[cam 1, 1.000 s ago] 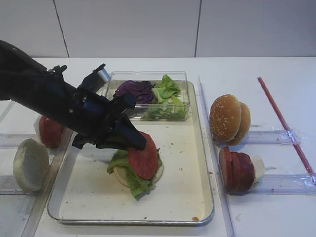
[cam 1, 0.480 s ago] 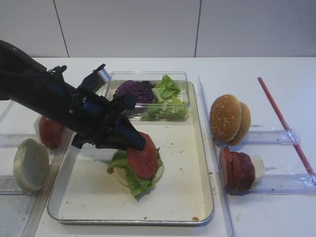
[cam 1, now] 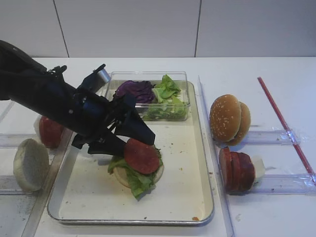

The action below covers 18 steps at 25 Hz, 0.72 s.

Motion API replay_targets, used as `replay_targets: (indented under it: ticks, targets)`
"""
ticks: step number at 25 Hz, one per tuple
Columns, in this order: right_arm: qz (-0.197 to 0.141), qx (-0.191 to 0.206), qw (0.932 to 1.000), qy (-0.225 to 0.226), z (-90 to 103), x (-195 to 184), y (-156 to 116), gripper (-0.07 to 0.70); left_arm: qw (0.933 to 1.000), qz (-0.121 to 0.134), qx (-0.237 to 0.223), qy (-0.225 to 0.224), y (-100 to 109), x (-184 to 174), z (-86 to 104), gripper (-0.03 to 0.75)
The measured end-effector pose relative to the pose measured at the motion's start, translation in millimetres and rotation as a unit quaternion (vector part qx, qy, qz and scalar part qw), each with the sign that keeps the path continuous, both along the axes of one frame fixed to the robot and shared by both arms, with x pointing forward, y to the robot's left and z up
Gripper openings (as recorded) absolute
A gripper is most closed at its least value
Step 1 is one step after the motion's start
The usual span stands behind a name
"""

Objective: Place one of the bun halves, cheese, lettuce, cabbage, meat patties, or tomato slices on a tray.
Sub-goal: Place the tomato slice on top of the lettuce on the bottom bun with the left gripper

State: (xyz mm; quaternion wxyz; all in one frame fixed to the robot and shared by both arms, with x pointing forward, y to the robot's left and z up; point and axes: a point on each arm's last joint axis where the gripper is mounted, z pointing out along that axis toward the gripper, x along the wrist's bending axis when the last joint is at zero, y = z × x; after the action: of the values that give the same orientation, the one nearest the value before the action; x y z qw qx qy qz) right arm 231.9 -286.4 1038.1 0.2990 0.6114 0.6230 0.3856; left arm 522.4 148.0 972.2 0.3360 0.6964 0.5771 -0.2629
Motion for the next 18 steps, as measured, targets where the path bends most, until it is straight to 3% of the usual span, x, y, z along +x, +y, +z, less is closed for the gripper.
replay_targets:
  ticks: [11,18]
  targets:
    - [0.000,0.000,1.0000,0.000,0.0,0.0,0.0,0.426,1.0000,-0.005,0.000,-0.001,-0.1,-0.6,0.1,0.479]
    - [0.000,0.000,1.0000,0.000,0.0,0.0,0.0,0.426,0.9988,-0.036,0.029,-0.013,4.3,-4.7,5.5,0.479]
